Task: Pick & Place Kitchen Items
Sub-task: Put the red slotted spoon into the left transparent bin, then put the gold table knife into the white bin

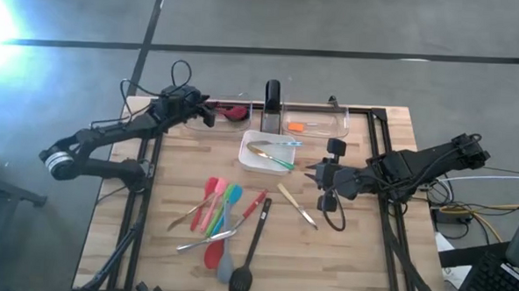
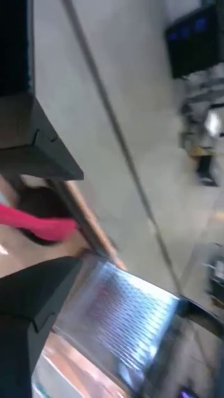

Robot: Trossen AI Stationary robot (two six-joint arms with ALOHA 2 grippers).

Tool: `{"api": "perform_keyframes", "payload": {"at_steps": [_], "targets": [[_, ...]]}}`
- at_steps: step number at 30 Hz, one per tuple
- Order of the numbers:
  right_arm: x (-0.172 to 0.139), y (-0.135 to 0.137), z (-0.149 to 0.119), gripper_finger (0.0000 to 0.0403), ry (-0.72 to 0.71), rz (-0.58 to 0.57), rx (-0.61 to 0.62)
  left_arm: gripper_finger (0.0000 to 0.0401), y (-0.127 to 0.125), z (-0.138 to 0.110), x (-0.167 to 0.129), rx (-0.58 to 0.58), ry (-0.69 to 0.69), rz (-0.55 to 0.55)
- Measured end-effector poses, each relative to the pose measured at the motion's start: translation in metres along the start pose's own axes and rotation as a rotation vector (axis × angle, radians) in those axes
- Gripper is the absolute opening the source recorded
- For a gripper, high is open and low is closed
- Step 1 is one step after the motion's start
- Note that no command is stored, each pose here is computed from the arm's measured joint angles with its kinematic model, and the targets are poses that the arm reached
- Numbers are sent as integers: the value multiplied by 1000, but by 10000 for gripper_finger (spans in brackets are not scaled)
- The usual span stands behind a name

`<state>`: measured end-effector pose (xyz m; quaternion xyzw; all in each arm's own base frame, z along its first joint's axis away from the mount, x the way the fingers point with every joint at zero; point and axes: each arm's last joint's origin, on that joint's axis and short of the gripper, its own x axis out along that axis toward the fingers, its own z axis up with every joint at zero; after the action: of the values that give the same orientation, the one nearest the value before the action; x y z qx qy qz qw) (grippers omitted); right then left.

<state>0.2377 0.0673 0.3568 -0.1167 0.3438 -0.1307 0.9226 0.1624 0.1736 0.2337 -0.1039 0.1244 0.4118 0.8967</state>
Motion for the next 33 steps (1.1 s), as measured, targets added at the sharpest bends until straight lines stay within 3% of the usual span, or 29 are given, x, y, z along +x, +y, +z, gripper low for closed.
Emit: {"api": "perform_keyframes", "payload": {"at_steps": [7, 11, 23, 28, 33], "targets": [[0, 0, 0, 72, 0, 1, 0, 231, 1, -6, 0, 1, 81, 8], [0, 0, 0, 78, 0, 1, 0, 233, -1, 3, -4, 4, 58, -5], [0, 0, 0, 72, 0, 2, 18, 229, -44, 67, -52, 74, -12, -289], [0, 0, -3, 69, 24, 7, 45, 222, -70, 76, -78, 139, 58, -366], [0, 0, -3, 80, 31, 7, 68, 222, -93, 70, -97, 181, 196, -478]]}}
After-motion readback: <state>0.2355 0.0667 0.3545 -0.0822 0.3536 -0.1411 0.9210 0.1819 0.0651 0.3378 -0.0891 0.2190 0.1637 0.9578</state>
